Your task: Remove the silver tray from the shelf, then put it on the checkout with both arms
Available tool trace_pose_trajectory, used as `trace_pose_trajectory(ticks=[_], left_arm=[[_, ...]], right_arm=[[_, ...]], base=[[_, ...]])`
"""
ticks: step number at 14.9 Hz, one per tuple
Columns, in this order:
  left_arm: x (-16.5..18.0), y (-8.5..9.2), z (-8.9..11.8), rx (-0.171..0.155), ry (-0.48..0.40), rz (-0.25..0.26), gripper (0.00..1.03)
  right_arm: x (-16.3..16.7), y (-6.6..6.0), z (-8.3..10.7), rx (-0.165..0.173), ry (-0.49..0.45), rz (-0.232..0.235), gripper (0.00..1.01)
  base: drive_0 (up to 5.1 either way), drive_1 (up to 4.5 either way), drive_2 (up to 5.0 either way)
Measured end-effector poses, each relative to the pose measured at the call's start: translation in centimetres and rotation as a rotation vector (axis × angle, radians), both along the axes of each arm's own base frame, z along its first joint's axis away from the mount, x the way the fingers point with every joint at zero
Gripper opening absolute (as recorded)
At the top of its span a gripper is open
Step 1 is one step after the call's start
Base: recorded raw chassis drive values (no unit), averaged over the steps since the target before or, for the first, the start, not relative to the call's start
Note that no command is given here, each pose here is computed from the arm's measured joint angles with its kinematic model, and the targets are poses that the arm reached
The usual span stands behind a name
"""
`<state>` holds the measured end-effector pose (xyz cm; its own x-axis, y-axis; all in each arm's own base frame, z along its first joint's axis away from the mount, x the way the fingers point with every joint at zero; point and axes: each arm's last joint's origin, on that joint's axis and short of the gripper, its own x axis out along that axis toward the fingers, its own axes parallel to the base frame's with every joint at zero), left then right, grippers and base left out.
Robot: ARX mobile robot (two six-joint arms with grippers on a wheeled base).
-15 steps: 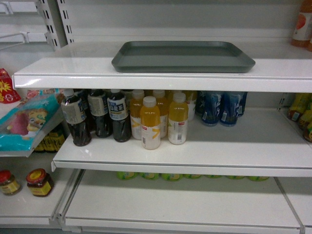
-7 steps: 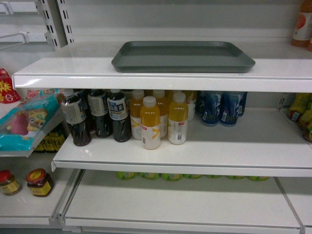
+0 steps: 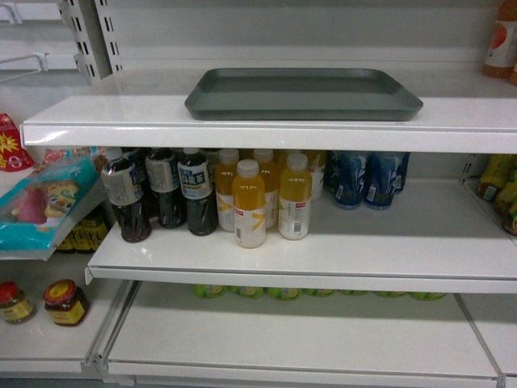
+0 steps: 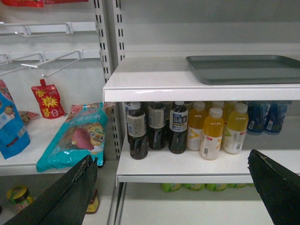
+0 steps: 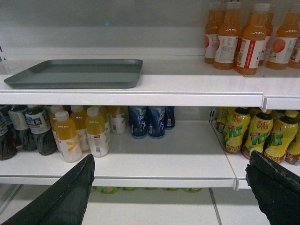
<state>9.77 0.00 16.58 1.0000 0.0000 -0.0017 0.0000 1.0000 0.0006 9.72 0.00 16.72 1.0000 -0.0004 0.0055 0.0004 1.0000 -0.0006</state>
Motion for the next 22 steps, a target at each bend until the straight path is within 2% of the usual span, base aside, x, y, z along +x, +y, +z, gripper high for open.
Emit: trace_pose_trajectory(ticks=[10, 22], left_arm=[[0.0, 0.0, 0.0, 0.0, 0.0, 0.0, 0.98], [0.0, 0.0, -0.01, 0.0, 0.001, 0.0, 0.98]], right_arm=[[0.0, 0.0, 0.0, 0.0, 0.0, 0.0, 0.98], [0.0, 0.0, -0.05, 0.0, 0.005, 0.0, 0.98]], base=[[0.0, 0.0, 0.0], [0.0, 1.84, -1.9]])
